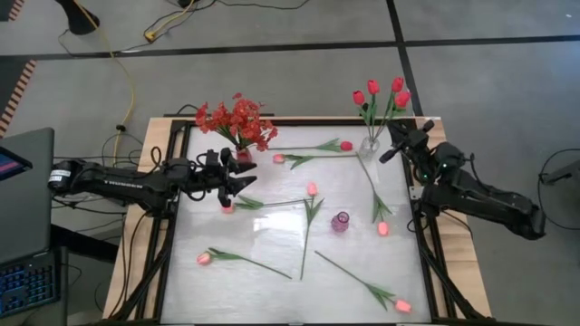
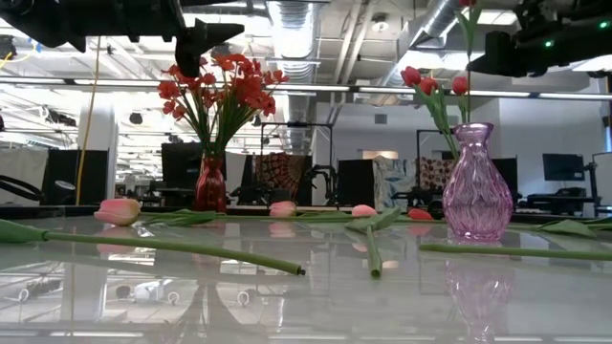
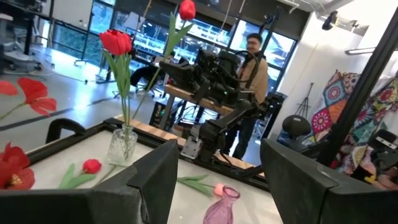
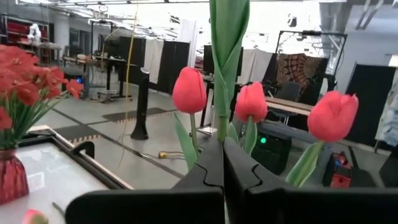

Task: Sort flowers into vase by color
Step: Put the red tulip into the transparent flower vase

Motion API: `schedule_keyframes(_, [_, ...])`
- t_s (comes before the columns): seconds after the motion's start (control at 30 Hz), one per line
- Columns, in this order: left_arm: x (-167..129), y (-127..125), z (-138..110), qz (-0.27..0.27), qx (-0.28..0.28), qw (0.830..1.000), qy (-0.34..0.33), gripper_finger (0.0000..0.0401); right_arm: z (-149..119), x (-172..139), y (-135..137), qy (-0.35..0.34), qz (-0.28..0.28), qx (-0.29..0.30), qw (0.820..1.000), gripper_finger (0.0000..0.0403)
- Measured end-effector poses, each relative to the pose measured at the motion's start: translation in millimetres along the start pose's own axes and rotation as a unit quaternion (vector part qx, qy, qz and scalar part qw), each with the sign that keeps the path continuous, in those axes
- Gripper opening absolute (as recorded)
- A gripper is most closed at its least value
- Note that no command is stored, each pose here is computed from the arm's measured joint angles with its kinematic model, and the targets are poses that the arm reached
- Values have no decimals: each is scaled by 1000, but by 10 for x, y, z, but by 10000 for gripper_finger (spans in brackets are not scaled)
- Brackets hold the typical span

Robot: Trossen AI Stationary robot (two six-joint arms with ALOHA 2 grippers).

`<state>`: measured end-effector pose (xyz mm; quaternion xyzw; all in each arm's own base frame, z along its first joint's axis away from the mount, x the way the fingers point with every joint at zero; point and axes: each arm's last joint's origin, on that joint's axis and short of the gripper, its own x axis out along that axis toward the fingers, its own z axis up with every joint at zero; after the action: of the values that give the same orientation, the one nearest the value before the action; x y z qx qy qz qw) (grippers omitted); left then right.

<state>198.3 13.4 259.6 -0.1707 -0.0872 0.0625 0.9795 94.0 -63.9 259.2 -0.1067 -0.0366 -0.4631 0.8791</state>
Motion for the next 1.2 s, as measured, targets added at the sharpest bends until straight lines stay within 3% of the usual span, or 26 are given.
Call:
schedule_keyframes(0.63, [-1, 16, -39, 11, 6, 1000, 19, 215, -202, -20, 38, -41, -10, 24, 999, 17])
schedule_keyframes(1.2, [-1, 19, -43, 13, 1, 1000, 20, 215, -275, -9, 35, -8, -16, 21, 1000, 17])
